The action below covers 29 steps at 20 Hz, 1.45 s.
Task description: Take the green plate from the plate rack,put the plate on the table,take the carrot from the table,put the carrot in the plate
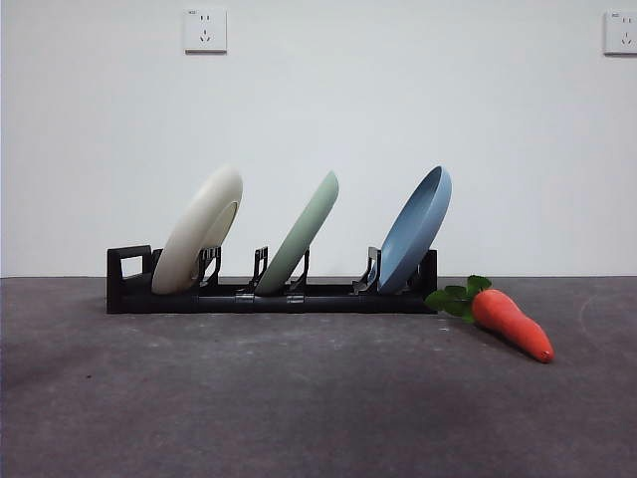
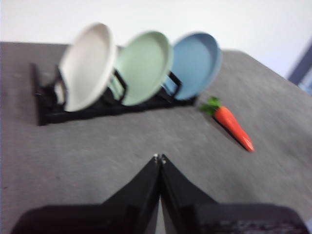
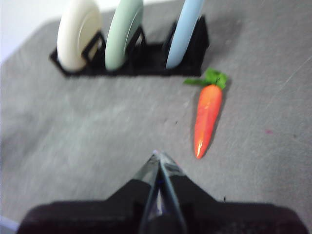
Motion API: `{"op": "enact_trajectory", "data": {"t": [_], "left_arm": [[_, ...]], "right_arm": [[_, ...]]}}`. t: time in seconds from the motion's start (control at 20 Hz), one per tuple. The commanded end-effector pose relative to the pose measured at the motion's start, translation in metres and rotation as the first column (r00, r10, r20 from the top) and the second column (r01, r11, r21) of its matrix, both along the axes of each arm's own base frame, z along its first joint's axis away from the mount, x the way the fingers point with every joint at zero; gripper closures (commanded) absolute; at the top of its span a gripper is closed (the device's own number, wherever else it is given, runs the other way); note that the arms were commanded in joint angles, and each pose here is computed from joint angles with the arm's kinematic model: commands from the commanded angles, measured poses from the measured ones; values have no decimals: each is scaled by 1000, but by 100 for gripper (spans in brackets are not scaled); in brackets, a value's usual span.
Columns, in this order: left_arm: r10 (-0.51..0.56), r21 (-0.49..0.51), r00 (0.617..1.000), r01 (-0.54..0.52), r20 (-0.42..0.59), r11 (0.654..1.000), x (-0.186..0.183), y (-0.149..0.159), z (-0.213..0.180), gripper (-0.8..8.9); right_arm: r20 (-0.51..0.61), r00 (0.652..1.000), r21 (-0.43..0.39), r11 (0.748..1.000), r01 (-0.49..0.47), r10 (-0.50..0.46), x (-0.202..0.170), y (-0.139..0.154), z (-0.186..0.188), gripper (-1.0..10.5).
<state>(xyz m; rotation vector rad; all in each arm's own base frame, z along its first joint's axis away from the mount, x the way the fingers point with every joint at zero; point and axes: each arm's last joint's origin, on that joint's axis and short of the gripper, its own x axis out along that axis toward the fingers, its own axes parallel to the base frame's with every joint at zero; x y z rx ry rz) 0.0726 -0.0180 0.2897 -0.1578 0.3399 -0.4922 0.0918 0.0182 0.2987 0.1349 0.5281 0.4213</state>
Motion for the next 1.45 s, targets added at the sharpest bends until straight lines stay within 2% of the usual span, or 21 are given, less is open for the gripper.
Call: {"op": "enact_trajectory", "data": {"t": [0.05, 0.25, 0.35, 0.5, 0.55, 0.7, 0.75, 1.15, 1.45], "left_arm": [[-94, 52, 996, 94, -2, 994, 2, -2, 8, 822], [-207, 58, 976, 211, -68, 976, 7, -5, 18, 822], [-214, 56, 972, 220, -93, 974, 9, -5, 18, 822], [-207, 57, 973, 214, -102, 975, 10, -5, 17, 811], [-201, 57, 974, 207, -103, 977, 11, -5, 17, 766], [-200, 53, 974, 206, -105, 977, 11, -5, 17, 321], [-200, 53, 974, 206, -106, 977, 11, -5, 18, 298], [-202, 28, 971, 207, -129, 978, 29, -7, 19, 301], [-279, 42, 957, 283, -75, 958, 71, -24, 53, 301]], "right_arm": [[-13, 995, -80, 991, -103, 102, 4, 2, 12, 958], [-102, 965, -72, 966, -248, 240, 10, 5, 21, 958], [-144, 957, -73, 962, -264, 251, 14, 6, 18, 958], [-152, 956, -70, 962, -263, 250, 17, 6, 17, 935], [-150, 956, -70, 962, -263, 250, 18, 6, 17, 876], [-151, 959, -63, 965, -253, 242, 18, 6, 17, 401], [-156, 960, -57, 968, -245, 234, 18, 6, 17, 339], [-158, 960, -56, 968, -244, 233, 19, 6, 17, 347], [-170, 958, -49, 969, -240, 229, 26, 7, 16, 347]]}}
